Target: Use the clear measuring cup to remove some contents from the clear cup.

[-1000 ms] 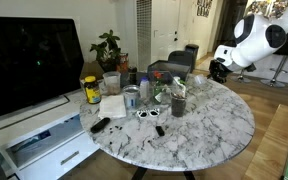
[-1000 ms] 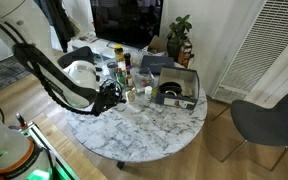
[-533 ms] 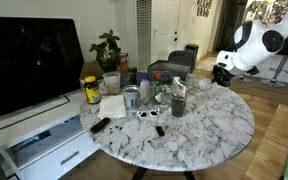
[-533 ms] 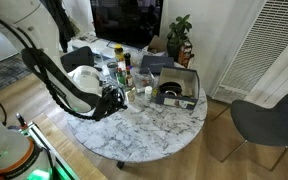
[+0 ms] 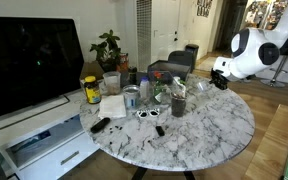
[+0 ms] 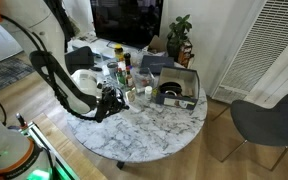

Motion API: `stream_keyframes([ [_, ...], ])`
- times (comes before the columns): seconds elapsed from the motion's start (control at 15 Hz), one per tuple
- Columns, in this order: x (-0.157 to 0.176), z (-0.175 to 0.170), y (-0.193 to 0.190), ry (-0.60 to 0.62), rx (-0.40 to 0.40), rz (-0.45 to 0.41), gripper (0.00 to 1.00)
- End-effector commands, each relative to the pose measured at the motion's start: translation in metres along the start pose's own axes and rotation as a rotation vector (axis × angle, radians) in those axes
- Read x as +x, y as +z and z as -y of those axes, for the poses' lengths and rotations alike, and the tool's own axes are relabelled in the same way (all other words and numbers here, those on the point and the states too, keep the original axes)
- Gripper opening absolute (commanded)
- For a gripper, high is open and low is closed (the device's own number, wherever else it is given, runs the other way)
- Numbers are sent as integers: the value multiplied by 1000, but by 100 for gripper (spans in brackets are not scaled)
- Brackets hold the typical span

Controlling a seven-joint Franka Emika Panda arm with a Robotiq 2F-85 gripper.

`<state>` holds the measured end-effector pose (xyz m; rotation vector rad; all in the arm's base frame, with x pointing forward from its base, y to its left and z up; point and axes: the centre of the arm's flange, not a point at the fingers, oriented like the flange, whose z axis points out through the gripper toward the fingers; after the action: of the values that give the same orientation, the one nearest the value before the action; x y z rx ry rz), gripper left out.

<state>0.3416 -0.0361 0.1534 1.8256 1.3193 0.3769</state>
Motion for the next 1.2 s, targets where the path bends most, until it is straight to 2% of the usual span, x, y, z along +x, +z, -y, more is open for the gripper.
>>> stream_keyframes([
  [0.0, 4, 36, 19, 1, -50, 65, 1],
  [0.2, 6, 55, 30, 10, -72, 92, 1],
  [0.6, 22, 84, 48, 81, -102, 75, 1],
  [1.13, 37, 88, 67, 200, -220, 75, 1],
])
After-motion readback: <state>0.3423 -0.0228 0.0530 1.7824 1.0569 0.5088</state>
